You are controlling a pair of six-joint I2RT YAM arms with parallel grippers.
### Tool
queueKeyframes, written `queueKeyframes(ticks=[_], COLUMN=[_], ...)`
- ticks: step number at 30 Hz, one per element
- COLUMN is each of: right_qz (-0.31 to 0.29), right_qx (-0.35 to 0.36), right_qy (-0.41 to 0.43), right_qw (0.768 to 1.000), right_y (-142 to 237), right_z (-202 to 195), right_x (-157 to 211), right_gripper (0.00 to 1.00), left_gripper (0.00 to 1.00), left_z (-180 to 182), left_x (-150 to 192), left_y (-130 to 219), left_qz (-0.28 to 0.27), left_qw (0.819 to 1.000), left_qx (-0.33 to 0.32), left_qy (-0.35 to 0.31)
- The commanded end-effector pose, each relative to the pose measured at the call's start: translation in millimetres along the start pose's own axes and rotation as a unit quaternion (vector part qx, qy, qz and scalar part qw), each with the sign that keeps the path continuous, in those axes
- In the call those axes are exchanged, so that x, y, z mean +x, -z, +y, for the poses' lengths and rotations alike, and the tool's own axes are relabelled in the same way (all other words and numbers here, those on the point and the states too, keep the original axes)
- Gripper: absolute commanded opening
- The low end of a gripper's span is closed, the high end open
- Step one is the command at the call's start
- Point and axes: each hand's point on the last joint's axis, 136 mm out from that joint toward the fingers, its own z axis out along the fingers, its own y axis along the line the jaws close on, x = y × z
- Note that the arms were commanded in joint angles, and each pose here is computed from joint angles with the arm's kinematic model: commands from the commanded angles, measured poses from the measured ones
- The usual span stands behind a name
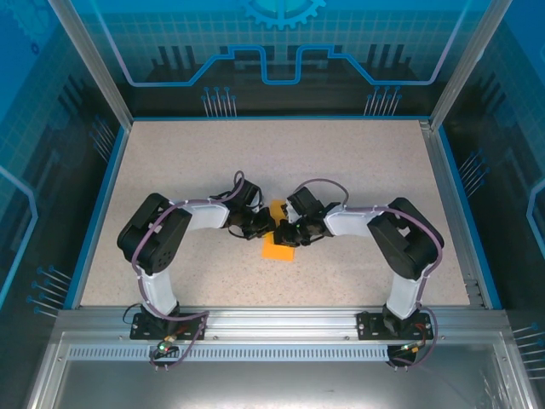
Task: Fold a paper plane with a square sheet of paper (pick it up from the middle)
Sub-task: Fold the triangle a second time at the center of the table, then turn over the paper at the center of the table.
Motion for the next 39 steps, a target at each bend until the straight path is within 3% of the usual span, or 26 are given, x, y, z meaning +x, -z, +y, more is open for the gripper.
queueKeyframes(ticks=[1, 18, 31, 37, 39], right_qz=[0.016, 0.04, 0.045, 0.01, -0.016], right_qx=[0.024, -0.015, 0.006, -0.008, -0.018], right_qy=[-0.01, -0.03, -0.052, -0.056, -0.054], right_qw=[1.0, 0.999, 0.998, 0.998, 0.998], right_y=[-9, 7, 27, 49, 59], right_z=[-14, -22, -57, -57, -51], right_x=[9, 50, 89, 78, 65], right_gripper=[0.13, 0.16, 0.19, 0.2, 0.26], left_gripper=[0.08, 0.04, 0.04, 0.04, 0.05], left_z=[21, 42, 43, 38, 32], left_x=[3, 6, 5, 5, 5], left_y=[-9, -12, -11, -9, -7], left_qz=[0.005, 0.004, 0.004, 0.005, 0.005], left_qw=[0.999, 0.997, 0.997, 0.998, 0.999], left_qx=[-0.032, -0.063, -0.067, -0.057, -0.044], left_qy=[0.016, 0.033, 0.032, 0.03, 0.028])
